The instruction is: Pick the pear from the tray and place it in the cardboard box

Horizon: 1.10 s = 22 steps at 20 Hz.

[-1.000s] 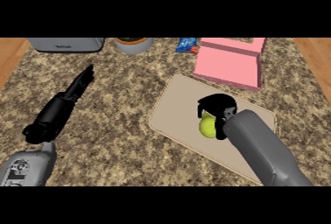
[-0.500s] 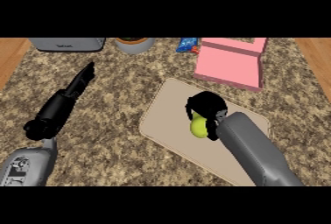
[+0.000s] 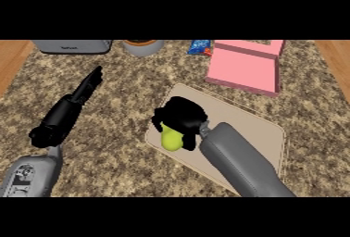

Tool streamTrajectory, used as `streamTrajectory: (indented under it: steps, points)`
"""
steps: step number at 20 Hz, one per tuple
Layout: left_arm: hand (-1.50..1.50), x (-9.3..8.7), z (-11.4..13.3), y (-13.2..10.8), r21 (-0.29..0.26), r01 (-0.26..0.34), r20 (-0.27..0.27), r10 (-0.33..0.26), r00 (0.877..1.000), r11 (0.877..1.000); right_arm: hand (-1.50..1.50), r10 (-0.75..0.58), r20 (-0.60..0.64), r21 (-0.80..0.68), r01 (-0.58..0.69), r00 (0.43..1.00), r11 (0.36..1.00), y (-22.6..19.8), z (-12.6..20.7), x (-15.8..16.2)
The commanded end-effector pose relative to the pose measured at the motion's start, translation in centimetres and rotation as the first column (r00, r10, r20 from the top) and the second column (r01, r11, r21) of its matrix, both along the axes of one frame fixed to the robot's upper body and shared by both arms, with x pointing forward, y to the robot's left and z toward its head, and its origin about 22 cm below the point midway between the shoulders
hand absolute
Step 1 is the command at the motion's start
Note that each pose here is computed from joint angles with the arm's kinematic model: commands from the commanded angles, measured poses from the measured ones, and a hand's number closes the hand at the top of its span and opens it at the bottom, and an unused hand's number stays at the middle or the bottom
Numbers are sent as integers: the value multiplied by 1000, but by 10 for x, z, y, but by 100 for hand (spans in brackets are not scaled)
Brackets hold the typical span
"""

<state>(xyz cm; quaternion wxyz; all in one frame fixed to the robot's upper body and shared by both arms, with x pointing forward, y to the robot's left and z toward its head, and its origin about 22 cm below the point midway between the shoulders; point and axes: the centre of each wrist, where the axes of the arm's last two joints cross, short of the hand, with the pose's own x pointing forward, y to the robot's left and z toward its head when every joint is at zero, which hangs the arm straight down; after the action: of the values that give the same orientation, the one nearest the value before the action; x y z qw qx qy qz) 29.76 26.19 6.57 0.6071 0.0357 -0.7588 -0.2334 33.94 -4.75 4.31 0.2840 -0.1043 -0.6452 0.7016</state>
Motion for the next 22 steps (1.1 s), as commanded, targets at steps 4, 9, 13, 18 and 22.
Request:
streamTrajectory:
  steps: [4, 9, 13, 18, 22]
  points:
    - [0, -4, -7, 12, 10, -23, -9, 23, 1000, 1000, 150, 69, 253, 140, -107, 965, 984, 5, 38, -15]
    - [0, -17, -3, 24, -8, -33, -16, 33, 999, 999, 150, -123, 218, 315, 49, 968, 948, -22, 99, -10]
    - [0, -3, -6, 14, 1, -32, -2, 32, 1000, 1000, 150, -354, 112, 482, 260, 929, 837, -33, 125, 13]
    - [0, -3, 9, 4, 2, -11, -12, 11, 1000, 1000, 150, -522, 60, 522, 419, 851, 743, -73, 150, 41]
    - [0, -5, 8, 7, 6, 11, 18, -11, 1000, 1000, 150, -596, 4, 558, 492, 803, 668, -98, 166, 76]
